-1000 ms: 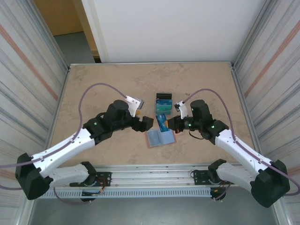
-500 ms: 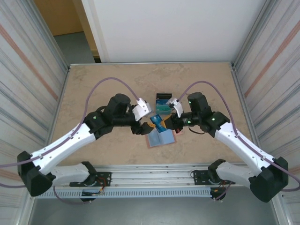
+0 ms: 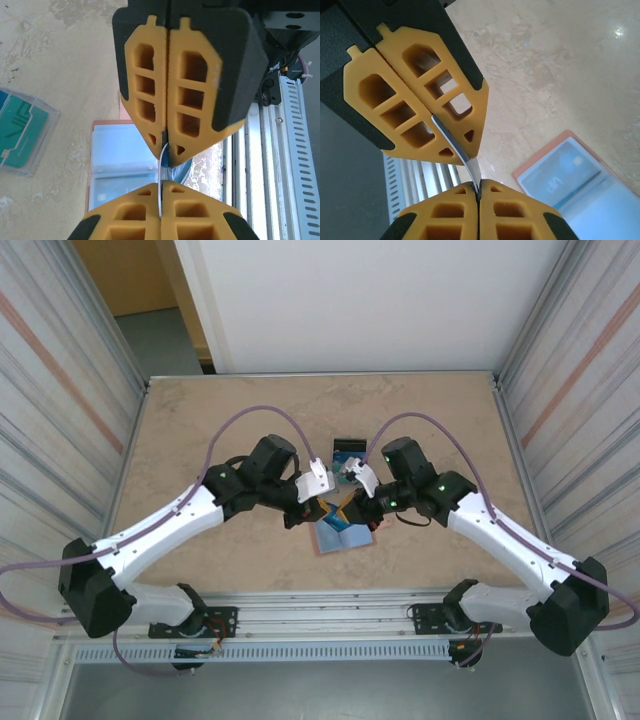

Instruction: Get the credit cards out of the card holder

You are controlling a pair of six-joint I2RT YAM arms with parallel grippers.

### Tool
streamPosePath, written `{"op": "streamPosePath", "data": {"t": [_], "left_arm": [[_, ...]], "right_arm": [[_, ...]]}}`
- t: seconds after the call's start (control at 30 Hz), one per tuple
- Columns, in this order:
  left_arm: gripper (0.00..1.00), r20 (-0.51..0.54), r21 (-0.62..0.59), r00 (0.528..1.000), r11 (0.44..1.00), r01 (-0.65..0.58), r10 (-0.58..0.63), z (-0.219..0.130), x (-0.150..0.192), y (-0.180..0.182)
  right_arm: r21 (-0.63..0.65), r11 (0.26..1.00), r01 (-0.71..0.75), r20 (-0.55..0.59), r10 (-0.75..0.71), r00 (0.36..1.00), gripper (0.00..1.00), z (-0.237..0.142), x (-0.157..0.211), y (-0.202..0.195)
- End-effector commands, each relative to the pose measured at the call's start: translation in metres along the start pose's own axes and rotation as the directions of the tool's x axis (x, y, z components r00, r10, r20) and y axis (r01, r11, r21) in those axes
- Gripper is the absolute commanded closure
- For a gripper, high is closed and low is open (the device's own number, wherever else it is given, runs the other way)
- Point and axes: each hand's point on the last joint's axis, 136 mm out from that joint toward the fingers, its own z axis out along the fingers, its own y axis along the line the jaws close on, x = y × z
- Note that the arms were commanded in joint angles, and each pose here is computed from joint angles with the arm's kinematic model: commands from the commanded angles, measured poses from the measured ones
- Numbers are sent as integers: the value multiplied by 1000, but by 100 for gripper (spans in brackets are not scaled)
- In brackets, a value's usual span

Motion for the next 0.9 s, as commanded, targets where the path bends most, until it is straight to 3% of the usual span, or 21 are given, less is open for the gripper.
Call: {"op": "streamPosePath", "data": {"t": [0.0,0.03,0.07,0.17,0.33,0.5,0.63,0.87], "left_arm": [[100,74,-35,997,999,15,-13,-15,-12,-2],[100,101,-68,995,997,34,-27,-20,-14,1],[100,139,-108,989,992,63,-47,-25,-18,5],[100,281,-213,954,962,171,-107,-42,-26,19],[100,523,-165,821,918,362,-229,-67,-35,17],[100,636,-49,686,868,493,-354,-75,-34,16],[100,638,49,653,868,494,-408,-71,-39,7],[100,642,91,646,878,471,-413,-71,-44,1]], "right_arm": [[76,997,20,117,-28,993,68,-17,-20,-5],[112,994,0,155,-17,988,54,-21,-21,-12],[141,990,-19,199,-10,980,47,-27,-23,-17],[168,983,-71,334,11,943,35,-45,-28,-22],[88,989,-120,512,59,857,31,-58,-35,-14],[-74,992,-104,547,128,827,32,-50,-41,1],[-150,987,-56,556,131,820,33,-46,-54,10],[-212,977,9,522,105,846,39,-36,-67,26]]}}
